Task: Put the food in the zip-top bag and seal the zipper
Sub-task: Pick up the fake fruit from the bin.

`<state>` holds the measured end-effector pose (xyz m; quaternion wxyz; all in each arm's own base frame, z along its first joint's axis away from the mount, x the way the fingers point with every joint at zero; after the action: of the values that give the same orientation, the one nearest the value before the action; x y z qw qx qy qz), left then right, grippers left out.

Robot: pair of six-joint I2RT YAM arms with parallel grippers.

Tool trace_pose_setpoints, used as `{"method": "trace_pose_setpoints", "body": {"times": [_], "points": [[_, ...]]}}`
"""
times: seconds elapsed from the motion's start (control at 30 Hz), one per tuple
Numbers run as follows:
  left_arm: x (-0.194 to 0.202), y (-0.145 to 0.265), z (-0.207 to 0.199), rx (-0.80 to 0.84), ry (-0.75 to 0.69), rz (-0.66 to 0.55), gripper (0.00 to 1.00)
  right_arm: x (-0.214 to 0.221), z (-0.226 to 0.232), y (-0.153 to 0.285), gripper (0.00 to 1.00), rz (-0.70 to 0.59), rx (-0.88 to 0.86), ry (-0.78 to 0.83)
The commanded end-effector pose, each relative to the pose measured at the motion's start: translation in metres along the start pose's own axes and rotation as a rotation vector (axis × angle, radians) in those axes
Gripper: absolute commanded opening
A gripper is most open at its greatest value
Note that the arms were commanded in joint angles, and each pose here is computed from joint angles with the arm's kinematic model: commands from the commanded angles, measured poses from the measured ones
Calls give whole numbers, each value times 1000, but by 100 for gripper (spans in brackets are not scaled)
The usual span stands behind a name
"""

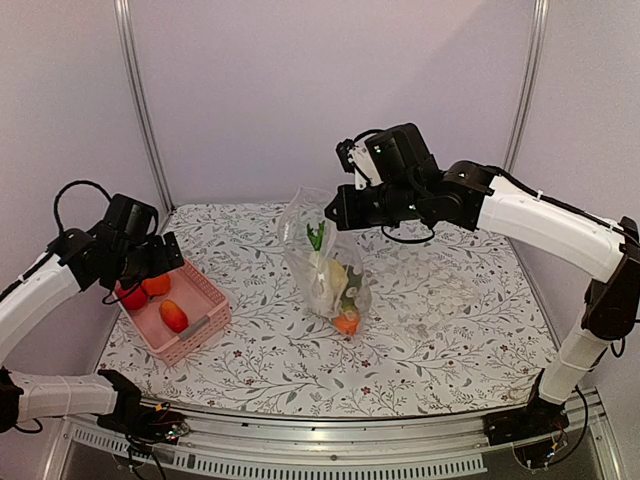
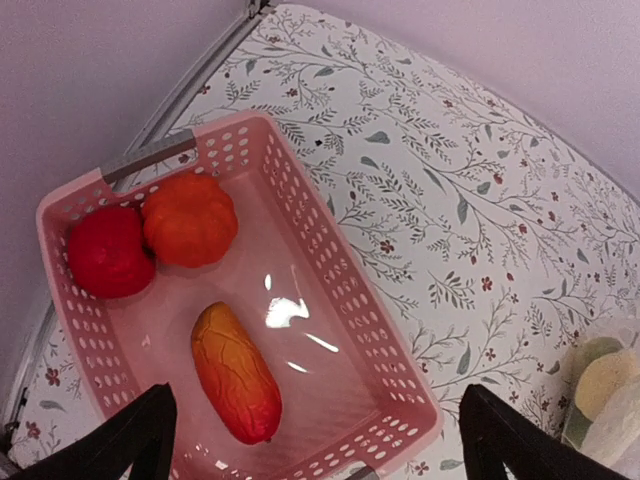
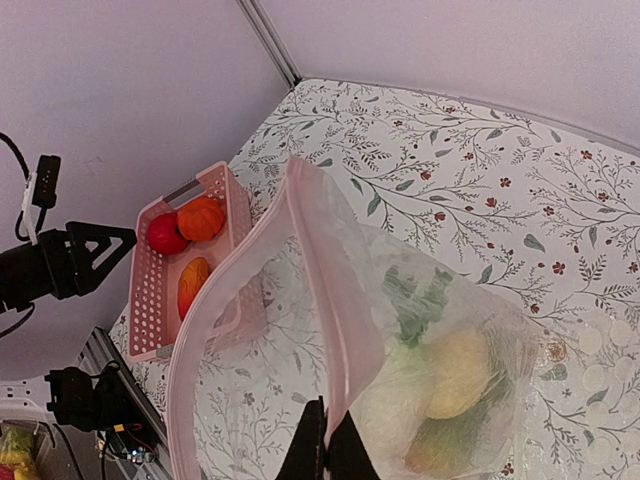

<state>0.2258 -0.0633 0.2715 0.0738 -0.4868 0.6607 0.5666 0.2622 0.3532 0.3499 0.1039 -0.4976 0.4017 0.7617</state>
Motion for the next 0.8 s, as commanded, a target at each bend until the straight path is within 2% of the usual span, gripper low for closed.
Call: {"method": "trace_pose_setpoints", "body": {"times": [0.0, 0.17, 0.43, 0.63, 0.77], "points": [[16, -12, 28, -46, 188, -15, 99, -2, -1, -2, 0, -12, 11, -4], [36, -34, 51, -123, 226, 29, 96, -2, -1, -3, 0, -13, 2, -2], [55, -62, 73, -141, 311, 120, 89, -2, 0, -3, 0, -16, 1, -4], [69, -83, 80, -125, 326, 222, 84, -2, 0, -4, 0, -14, -1, -5], [75, -92, 85, -133, 328, 251, 79, -2, 0, -3, 0, -15, 0, -5]]}}
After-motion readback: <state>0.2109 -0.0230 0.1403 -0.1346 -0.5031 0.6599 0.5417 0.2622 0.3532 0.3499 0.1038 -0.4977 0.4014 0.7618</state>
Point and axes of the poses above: each gripper's point midway between its finger pads, its own y axis back along the fingers, its own z axis along the line the jaws close on, x = y × z, the point moved 8 cm from there along y, back along the fingers, and after that the axes turned 13 degrees about y, right-handed, at the moved point
